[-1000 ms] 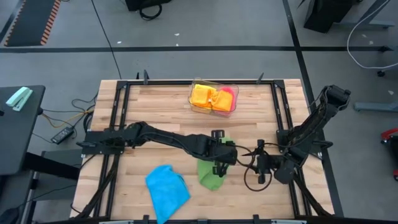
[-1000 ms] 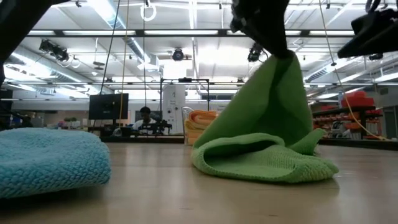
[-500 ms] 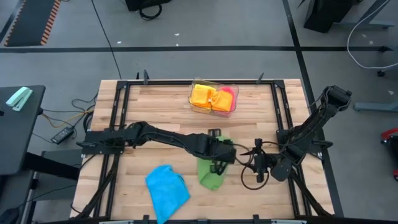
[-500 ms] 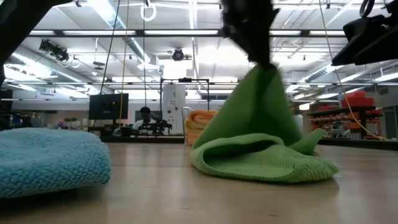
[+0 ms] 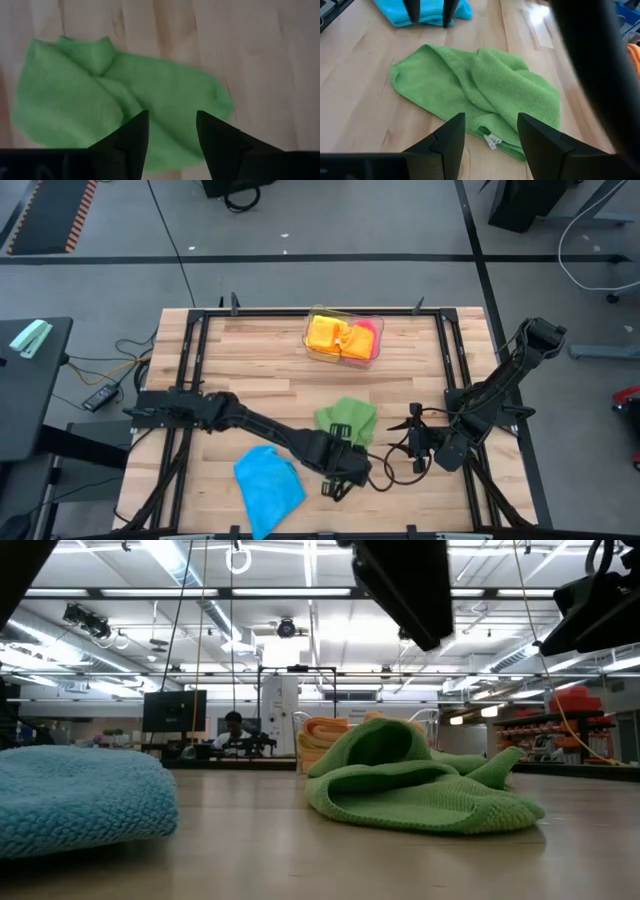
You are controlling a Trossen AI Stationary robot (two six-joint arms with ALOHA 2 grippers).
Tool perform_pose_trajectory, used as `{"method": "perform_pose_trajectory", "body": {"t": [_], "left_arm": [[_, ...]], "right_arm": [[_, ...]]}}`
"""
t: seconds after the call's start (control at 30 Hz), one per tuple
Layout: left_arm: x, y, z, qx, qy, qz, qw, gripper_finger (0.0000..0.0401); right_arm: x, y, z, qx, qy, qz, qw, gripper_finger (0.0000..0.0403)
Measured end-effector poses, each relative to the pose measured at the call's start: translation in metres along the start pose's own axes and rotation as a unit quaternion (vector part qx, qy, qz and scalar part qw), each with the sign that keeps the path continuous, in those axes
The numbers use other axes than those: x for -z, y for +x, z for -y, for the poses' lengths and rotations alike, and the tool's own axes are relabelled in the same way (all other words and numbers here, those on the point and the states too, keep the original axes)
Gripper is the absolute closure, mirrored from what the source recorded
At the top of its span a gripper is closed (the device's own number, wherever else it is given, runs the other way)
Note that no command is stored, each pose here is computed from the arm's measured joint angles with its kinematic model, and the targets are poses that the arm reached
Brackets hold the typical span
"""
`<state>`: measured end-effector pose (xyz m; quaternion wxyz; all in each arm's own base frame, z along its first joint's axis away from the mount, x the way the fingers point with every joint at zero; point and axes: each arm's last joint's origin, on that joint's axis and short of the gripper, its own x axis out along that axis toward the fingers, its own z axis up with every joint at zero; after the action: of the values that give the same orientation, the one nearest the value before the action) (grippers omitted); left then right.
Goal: Fold microfiber towels
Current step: Fold the green microfiber cloth
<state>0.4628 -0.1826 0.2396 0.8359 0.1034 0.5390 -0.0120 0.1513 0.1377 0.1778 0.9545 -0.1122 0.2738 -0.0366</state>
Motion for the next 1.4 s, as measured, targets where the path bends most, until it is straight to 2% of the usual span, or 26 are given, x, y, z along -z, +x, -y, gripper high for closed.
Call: {"method": "perform_pose_trajectory", "body": {"t": [0.1,0.2,0.3,0.4,0.6,0.83,0.97,1.23,1.4], "left_arm": [[-0.003,0.021,0.006,-0.012,0.000,0.011,1.000,0.0239],[0.001,0.040,0.005,-0.059,0.000,-0.001,0.998,0.0249],[0.002,0.050,0.002,-0.115,-0.006,-0.002,0.993,0.0254],[0.003,0.057,0.002,-0.150,-0.003,0.000,0.989,0.0249],[0.004,0.076,0.008,-0.153,-0.004,0.006,0.988,0.0223],[0.010,0.094,0.013,-0.169,0.048,-0.015,0.984,0.0214],[0.012,0.094,0.012,-0.194,0.051,-0.018,0.979,0.0229],[0.023,0.092,0.009,-0.202,0.075,-0.075,0.974,0.0280],[0.023,0.091,0.013,-0.200,0.092,-0.077,0.972,0.0307]], "right_arm": [[0.000,0.000,0.000,0.001,0.000,-0.002,1.000,0.0213],[0.001,0.000,0.000,0.000,0.006,-0.005,1.000,0.0213],[0.002,0.000,0.000,-0.003,0.006,-0.008,1.000,0.0213],[0.002,0.000,0.000,-0.003,0.006,-0.009,1.000,0.0213],[0.002,0.000,0.000,-0.003,0.008,-0.009,1.000,0.0213],[0.002,0.000,0.000,-0.004,0.007,-0.010,1.000,0.0213],[0.002,0.000,0.000,-0.004,0.009,-0.010,1.000,0.0213],[0.002,0.000,0.000,-0.005,0.013,-0.011,1.000,0.0213],[0.002,0.000,0.000,-0.005,0.014,-0.011,1.000,0.0213]]}}
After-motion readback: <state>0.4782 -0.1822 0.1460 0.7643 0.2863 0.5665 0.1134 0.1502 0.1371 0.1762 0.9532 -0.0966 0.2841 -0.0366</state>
